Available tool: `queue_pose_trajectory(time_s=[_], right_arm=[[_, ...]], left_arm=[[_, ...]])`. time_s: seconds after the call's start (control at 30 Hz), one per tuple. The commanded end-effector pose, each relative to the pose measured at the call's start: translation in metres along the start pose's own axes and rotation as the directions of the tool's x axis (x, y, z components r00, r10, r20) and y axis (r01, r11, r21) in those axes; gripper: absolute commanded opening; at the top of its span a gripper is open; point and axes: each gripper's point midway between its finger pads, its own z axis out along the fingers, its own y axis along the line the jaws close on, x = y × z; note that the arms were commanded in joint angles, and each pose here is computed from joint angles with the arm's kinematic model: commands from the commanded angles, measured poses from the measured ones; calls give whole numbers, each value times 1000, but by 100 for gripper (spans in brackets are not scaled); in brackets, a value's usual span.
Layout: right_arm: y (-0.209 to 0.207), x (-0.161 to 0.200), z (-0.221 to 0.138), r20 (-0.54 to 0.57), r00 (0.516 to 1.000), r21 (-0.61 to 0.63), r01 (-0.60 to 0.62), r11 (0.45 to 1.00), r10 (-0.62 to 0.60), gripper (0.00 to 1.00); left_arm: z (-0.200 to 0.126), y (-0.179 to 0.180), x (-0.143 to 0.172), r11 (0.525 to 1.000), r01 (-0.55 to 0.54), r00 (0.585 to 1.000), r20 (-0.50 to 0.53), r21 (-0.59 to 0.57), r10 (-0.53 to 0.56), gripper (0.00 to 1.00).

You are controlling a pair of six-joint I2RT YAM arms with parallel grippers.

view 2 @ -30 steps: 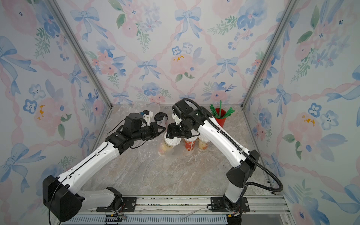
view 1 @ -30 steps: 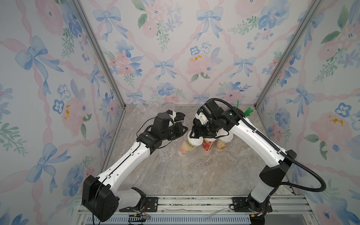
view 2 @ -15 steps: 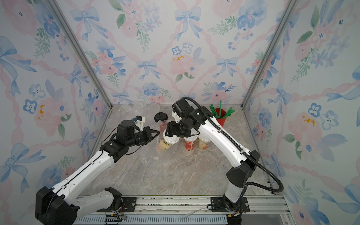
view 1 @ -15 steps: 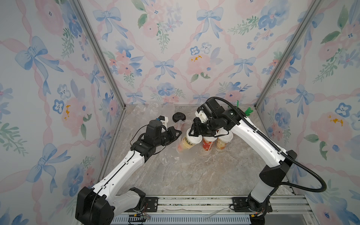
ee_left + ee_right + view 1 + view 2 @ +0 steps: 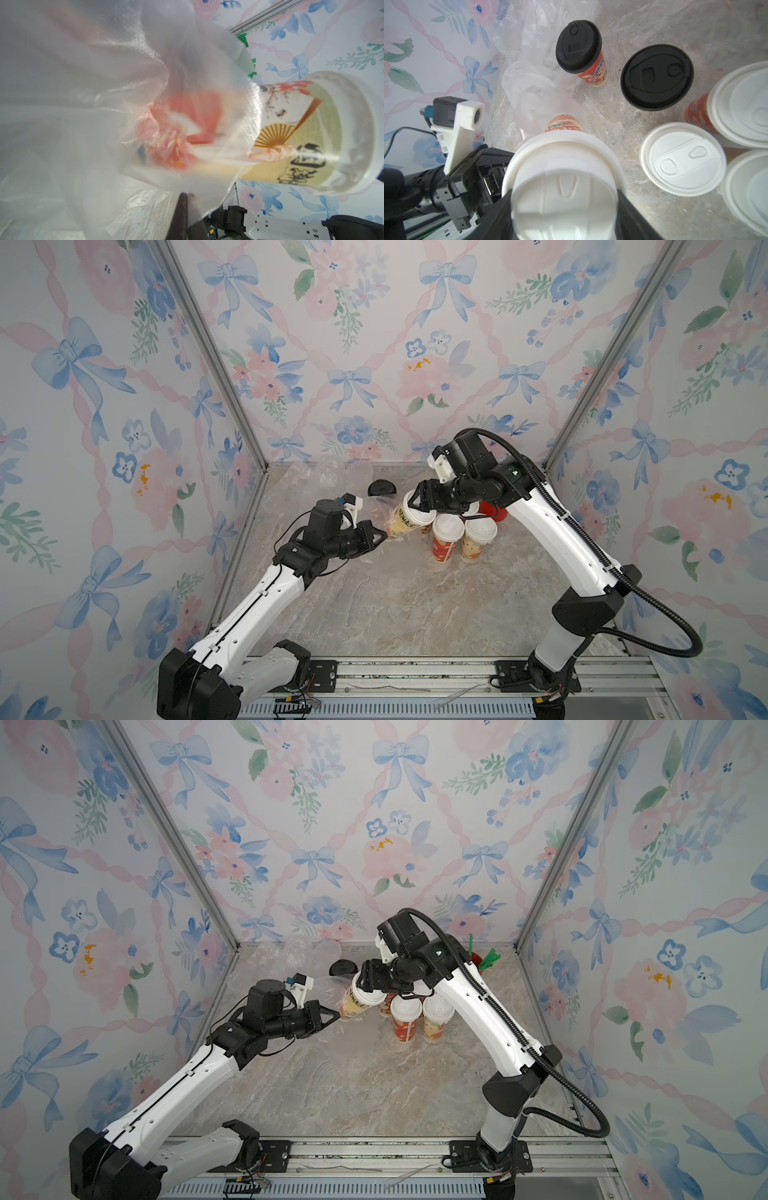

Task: Pack milk tea into plastic carrier bags
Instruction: Place the milk tea cup in the plastic carrier bag.

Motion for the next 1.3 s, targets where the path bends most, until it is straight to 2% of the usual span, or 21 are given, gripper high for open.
queue_pose_trajectory(time_s=[0.0,0.2,0.4,0.73,0.97,1.13,1.27], right_arm=[[-6,-9,1,15,1000,25,-1,1000,1,46],[1,-11,4,9,1000,-4,-6,1000,6,46],[10,-5,16,-37,999,-55,-20,998,18,46],[11,26,39,-173,985,-44,8,999,-16,45],[1,40,49,-240,970,1,35,999,-34,44],[-13,35,48,-220,975,78,57,995,-39,44],[-32,27,40,-173,984,190,84,978,-51,44]], left_arm=[[-6,-11,3,998,-47,999,-17,39,48,0],[-4,-15,7,997,-60,997,-39,55,62,0],[-4,-38,3,985,-139,990,-21,104,142,0],[-17,-62,-21,959,-241,966,127,148,224,0],[-25,-81,-23,927,-309,946,170,213,276,0],[-33,-93,-18,899,-363,928,179,247,326,0],[-31,-75,-14,921,-343,934,171,183,314,0]])
